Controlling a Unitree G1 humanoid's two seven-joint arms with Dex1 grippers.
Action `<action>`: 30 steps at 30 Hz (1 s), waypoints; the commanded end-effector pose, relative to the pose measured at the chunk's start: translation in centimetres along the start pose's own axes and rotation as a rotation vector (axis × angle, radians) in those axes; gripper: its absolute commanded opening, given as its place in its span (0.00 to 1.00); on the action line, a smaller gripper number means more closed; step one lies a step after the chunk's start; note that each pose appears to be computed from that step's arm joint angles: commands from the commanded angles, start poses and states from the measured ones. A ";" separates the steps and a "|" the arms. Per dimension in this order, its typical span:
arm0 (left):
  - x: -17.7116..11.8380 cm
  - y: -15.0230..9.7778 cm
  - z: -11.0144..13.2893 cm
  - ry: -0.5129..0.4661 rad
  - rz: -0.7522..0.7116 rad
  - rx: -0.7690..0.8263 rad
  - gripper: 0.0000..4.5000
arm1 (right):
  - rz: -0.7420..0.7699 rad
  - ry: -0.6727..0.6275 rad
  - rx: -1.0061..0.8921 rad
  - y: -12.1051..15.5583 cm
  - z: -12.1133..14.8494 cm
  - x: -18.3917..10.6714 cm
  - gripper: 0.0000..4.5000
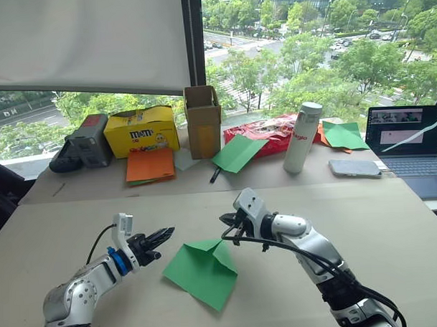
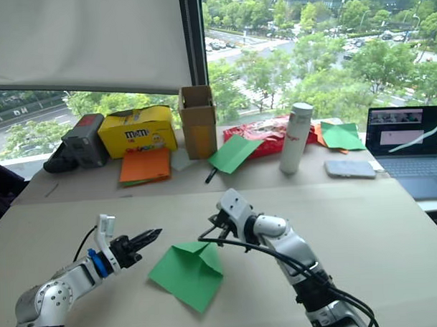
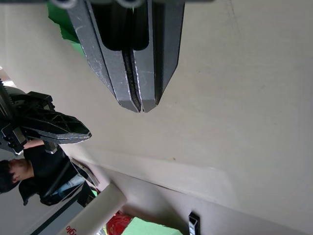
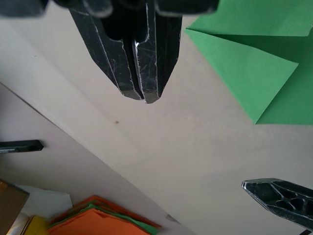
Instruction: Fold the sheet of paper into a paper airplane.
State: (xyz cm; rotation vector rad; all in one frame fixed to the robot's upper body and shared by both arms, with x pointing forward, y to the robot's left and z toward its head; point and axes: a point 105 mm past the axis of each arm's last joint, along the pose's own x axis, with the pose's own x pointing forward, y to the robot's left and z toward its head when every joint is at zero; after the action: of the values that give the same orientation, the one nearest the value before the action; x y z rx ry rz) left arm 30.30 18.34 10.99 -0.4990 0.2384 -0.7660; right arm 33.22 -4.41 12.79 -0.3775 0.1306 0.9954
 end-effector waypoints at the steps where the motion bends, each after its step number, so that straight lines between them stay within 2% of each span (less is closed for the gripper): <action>1: 1.4 -2.3 2.0 0.031 -0.163 0.158 0.01 | 0.070 0.089 -0.011 0.4 -0.8 -2.3 0.00; 4: 2.7 -2.9 1.2 0.142 -0.237 0.272 0.01 | 0.111 0.230 -0.005 1.0 -3.3 -4.5 0.00; 6: 3.3 -3.3 0.5 0.195 -0.287 0.324 0.01 | 0.123 0.276 0.016 1.4 -4.2 -5.5 0.00; 10: 4.8 -3.4 -2.8 0.340 -0.346 0.439 0.01 | 0.164 0.347 0.092 3.4 -6.0 -7.1 0.00; 12: 5.3 -3.0 -4.3 0.378 -0.344 0.453 0.01 | 0.179 0.354 0.119 4.3 -6.3 -7.3 0.00; 17: 5.5 -1.2 -6.3 0.437 -0.293 0.478 0.01 | 0.183 0.325 0.155 5.7 -6.4 -6.8 0.00; 23: 4.9 0.1 -7.0 0.473 -0.261 0.491 0.01 | 0.219 0.251 0.196 7.2 -5.7 -5.0 0.00; 30: 4.7 0.2 -7.2 0.465 -0.249 0.490 0.01 | 0.221 0.158 0.227 6.8 -4.1 -3.3 0.00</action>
State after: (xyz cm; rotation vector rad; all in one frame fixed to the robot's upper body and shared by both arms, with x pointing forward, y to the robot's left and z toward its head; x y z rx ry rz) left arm 31.07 11.88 5.43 0.1138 0.3711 -1.1763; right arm 25.53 -5.63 6.75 -0.2343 0.5072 1.1446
